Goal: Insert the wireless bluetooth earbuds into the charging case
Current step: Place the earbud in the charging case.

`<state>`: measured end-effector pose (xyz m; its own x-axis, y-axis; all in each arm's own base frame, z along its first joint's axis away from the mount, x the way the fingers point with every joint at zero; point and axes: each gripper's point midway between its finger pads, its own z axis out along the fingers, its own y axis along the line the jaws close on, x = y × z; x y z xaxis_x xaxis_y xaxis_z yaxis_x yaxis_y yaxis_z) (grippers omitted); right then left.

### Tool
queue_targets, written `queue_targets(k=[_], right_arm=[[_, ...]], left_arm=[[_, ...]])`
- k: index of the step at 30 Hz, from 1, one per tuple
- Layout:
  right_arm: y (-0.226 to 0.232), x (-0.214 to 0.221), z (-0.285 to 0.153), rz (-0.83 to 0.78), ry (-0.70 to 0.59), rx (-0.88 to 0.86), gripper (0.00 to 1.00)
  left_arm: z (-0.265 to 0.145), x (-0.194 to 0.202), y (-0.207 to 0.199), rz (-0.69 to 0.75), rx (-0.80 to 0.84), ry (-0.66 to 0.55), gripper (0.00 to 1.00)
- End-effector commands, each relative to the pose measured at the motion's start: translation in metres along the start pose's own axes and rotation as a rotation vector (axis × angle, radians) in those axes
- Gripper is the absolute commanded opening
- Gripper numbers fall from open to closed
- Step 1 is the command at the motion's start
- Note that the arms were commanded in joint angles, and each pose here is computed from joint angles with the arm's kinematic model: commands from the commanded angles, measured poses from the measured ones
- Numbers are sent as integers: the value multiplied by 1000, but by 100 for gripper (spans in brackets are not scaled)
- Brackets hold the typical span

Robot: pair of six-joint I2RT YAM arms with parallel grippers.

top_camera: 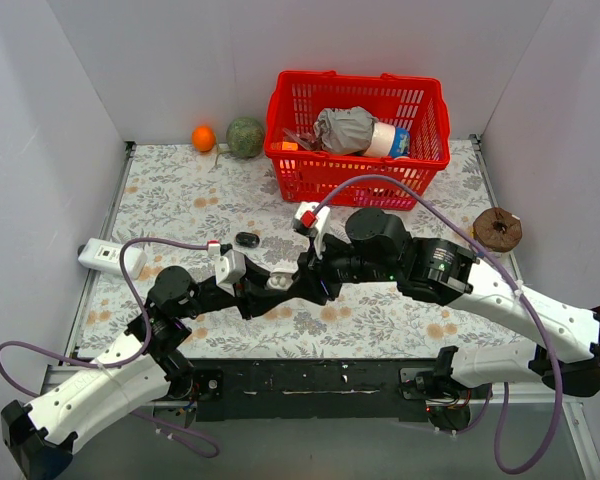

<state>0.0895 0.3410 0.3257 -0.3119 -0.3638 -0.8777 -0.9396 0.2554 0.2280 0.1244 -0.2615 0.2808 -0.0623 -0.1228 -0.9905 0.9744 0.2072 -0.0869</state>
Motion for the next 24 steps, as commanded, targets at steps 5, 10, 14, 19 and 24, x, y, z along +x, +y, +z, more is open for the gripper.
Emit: queue_targets(k=[5, 10, 14, 19, 24], right_arm=[[-1, -34, -4, 176, -175, -35, 44], [-1, -33, 1, 252, -168, -49, 44], [0, -32, 7, 289, -157, -57, 44], [-11, -26, 13, 327, -134, -9, 44], [-21, -23, 17, 363, -126, 30, 45]], left_arm=[[-2, -9, 3, 20, -25, -35, 0], [-3, -10, 5, 36, -37, -38, 0], [-3, -8, 9, 40, -60, -34, 0], [-3, -10, 12, 52, -73, -41, 0], [-4, -11, 14, 64, -87, -45, 0]])
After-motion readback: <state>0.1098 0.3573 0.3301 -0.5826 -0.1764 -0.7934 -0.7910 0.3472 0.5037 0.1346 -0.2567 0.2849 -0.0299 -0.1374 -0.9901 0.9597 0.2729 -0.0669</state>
